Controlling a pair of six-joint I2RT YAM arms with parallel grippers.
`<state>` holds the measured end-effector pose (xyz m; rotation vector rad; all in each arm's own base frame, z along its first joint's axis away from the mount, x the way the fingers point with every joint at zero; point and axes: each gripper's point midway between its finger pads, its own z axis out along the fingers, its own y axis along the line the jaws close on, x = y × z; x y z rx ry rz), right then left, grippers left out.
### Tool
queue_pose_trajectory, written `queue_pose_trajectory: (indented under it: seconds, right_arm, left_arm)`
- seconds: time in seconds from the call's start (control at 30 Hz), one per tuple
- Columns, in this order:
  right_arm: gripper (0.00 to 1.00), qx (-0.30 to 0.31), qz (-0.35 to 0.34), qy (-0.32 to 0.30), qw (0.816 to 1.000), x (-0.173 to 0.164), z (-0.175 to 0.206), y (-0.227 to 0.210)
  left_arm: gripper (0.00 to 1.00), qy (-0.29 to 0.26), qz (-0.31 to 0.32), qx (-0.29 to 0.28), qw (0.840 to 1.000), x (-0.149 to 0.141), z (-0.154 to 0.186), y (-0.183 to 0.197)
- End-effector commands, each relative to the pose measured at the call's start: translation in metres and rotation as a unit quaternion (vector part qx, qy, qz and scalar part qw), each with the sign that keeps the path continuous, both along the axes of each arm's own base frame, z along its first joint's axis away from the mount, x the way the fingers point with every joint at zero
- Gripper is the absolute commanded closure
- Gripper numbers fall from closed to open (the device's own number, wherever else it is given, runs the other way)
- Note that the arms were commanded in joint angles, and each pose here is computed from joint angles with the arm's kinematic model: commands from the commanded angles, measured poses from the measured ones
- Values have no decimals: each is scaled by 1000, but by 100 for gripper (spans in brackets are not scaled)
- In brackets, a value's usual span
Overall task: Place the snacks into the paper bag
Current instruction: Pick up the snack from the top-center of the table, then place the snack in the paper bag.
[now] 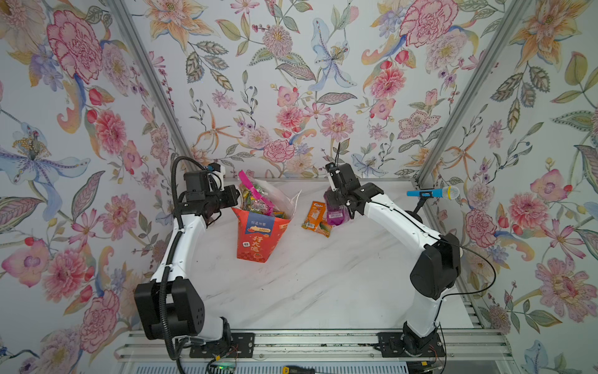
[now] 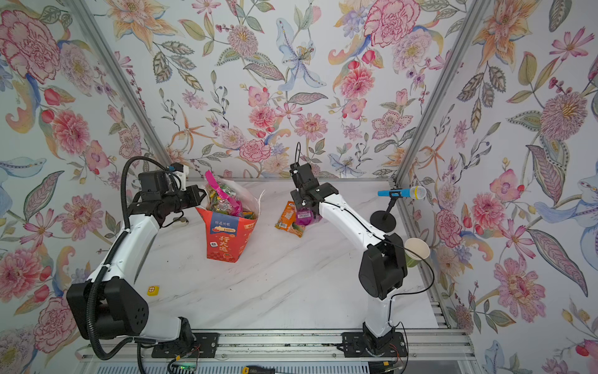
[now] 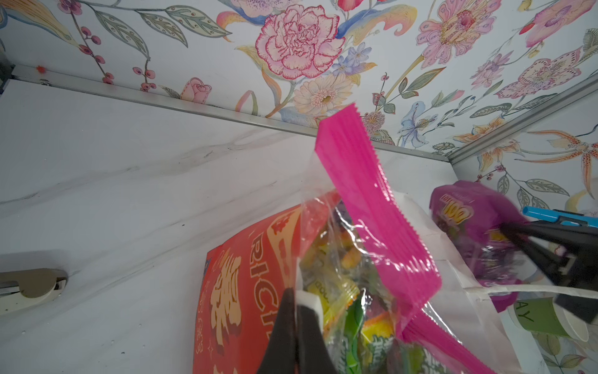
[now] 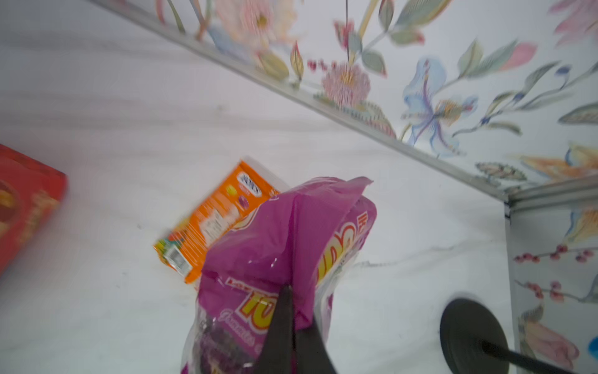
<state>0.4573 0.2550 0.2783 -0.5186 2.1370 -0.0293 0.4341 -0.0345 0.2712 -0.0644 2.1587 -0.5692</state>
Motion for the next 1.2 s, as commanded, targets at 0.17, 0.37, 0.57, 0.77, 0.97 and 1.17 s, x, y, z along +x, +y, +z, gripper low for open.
queue_pose_trajectory:
  seconds: [0.17,0.37,0.57,0.77,0.97,1.17]
  right_arm:
    - [100,230,152,-227,934,-51,224,68]
    - [100,326,289,-226,871,-88,276,120]
    - [100,388,391,-191,812,-126,297,162]
    - [100,428,424,-147,785,-142,296,183]
    - [100,414,407,-110,807,-132,266,196]
    - [100,396,393,-103,823,-120,248,201]
  left_arm:
    - [100,-32,44,68,996,-4,27,26]
    - [100,-14,75,105,992,-8,24,41]
    - [100,-5,81,112,990,-11,20,44]
    - [100,-4,79,111,991,-13,18,43]
    - [100,-7,71,102,992,-12,17,40]
    - [100,-12,67,99,993,-12,20,38]
